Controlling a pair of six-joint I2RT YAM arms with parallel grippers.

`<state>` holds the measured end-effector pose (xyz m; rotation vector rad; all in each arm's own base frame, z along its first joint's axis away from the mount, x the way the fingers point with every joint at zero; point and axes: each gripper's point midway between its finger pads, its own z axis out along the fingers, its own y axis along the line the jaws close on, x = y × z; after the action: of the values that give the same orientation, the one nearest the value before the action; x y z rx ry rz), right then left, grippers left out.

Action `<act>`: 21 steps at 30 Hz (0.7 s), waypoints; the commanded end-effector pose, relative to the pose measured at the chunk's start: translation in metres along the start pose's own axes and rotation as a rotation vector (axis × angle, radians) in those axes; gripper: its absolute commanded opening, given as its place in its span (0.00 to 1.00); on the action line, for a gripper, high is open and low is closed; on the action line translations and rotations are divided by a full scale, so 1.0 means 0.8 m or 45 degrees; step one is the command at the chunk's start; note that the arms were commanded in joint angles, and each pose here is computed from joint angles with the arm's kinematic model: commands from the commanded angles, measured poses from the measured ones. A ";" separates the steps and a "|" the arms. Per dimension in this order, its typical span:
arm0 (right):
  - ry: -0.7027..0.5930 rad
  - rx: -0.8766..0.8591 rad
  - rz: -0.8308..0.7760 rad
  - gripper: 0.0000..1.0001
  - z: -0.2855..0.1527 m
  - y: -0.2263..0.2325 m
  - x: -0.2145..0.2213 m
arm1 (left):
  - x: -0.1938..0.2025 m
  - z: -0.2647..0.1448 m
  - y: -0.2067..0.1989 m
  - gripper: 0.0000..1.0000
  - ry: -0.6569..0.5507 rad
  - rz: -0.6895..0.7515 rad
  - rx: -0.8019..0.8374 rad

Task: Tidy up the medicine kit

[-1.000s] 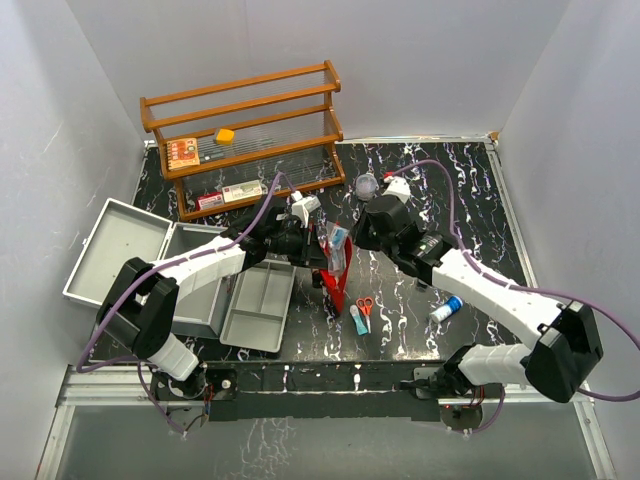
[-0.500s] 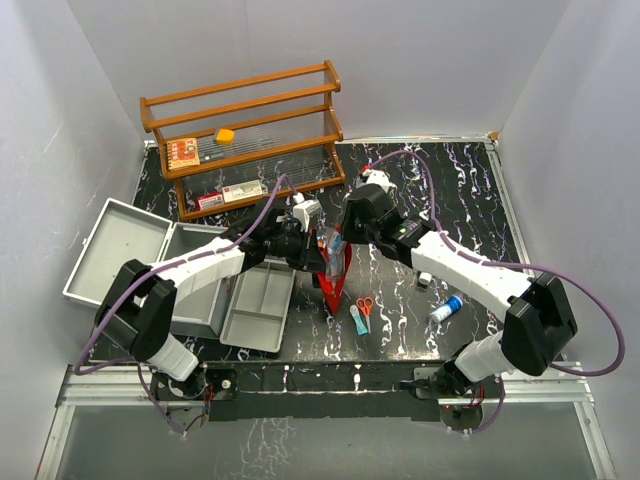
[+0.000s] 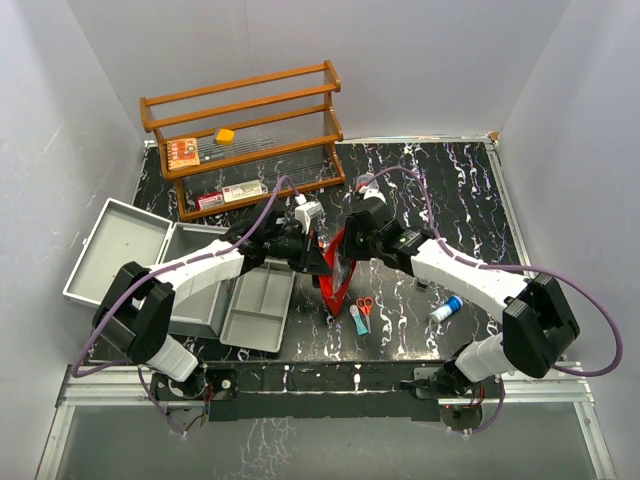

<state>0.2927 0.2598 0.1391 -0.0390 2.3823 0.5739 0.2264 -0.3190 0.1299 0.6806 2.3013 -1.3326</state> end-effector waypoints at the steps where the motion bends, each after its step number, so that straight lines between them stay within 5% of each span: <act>1: -0.062 -0.116 0.021 0.13 -0.023 0.021 -0.016 | -0.018 -0.010 -0.024 0.00 -0.069 0.101 0.061; 7: -0.169 -0.092 0.048 0.15 -0.049 0.020 -0.042 | -0.020 -0.009 -0.022 0.00 -0.070 0.078 0.049; 12: -0.234 0.003 0.064 0.26 -0.072 0.007 -0.060 | -0.020 -0.008 -0.021 0.00 -0.061 0.055 0.043; 21: -0.028 -0.281 -0.061 0.31 -0.068 0.040 -0.005 | -0.027 -0.006 -0.024 0.00 -0.074 0.042 0.055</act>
<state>0.2706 0.2496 0.1818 -0.0678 2.3101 0.6670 0.2275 -0.3197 0.1308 0.6518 2.3117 -1.3368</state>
